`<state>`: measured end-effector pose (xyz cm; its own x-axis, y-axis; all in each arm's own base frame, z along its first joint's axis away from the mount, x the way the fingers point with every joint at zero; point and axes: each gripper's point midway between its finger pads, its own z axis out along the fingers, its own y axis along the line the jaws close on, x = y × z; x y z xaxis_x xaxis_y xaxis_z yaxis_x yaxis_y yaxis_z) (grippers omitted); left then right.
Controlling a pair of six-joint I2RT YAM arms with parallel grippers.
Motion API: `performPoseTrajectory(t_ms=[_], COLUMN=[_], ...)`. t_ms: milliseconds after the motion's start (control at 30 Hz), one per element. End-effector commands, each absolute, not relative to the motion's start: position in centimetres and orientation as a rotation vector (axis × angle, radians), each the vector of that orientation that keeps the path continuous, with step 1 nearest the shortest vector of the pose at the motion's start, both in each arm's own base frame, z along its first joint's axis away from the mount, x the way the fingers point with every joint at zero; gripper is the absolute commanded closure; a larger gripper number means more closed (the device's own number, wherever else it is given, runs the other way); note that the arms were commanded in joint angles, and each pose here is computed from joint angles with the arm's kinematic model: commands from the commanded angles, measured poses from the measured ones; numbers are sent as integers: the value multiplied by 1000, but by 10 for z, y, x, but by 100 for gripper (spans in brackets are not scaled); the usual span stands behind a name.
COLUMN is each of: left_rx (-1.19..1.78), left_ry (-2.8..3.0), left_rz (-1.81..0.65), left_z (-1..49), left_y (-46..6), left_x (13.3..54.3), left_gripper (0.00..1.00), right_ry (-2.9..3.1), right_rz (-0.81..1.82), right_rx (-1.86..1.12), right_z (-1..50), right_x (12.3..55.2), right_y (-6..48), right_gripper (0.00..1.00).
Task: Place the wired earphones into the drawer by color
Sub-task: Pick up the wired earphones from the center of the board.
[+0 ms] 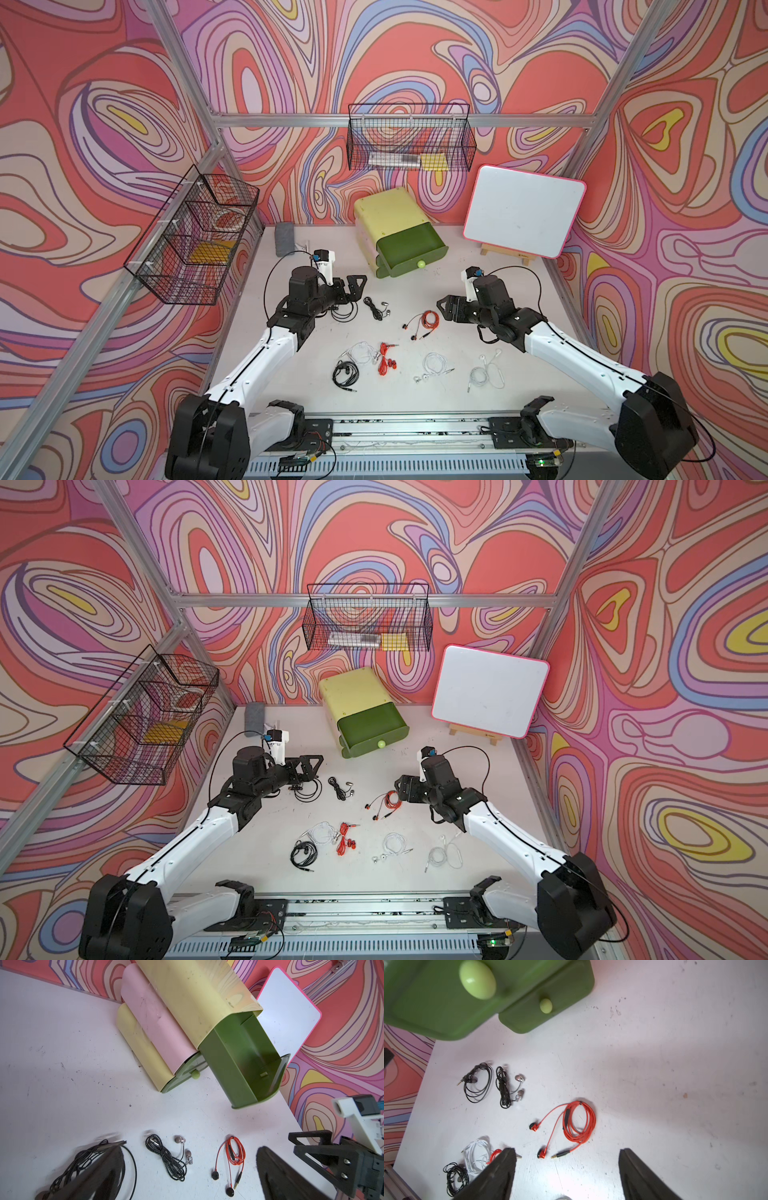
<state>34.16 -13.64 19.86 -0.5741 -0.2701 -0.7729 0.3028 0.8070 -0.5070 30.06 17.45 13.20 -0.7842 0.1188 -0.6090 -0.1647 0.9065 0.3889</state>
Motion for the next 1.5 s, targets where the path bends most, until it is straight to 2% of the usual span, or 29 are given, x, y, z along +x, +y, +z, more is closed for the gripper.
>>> performPoseTrajectory(t_ms=[0, 167, 367, 767, 1133, 1467], left_rx=[56, 45, 73, 84, 79, 74], left_ry=[2012, 2020, 2019, 2026, 2037, 2043], left_rz=[-755, -775, -796, -778, -778, -765], left_z=[194, 160, 141, 144, 143, 142], left_y=[-134, -130, -132, -131, -131, -129], left_x=[325, 301, 290, 289, 289, 290], left_gripper=[1, 1, 1, 1, 1, 1], right_ry=[2451, 2501, 2556, 2564, 2584, 2618], right_rz=[550, 525, 480, 316, 186, 93], right_rx=[-17, -1, -4, 11, -8, -58], right_z=[117, 95, 71, 51, 38, 26], right_x=[294, 298, 307, 330, 343, 341], right_y=[171, 173, 180, 191, 194, 196], right_gripper=[21, 25, 30, 39, 53, 58])
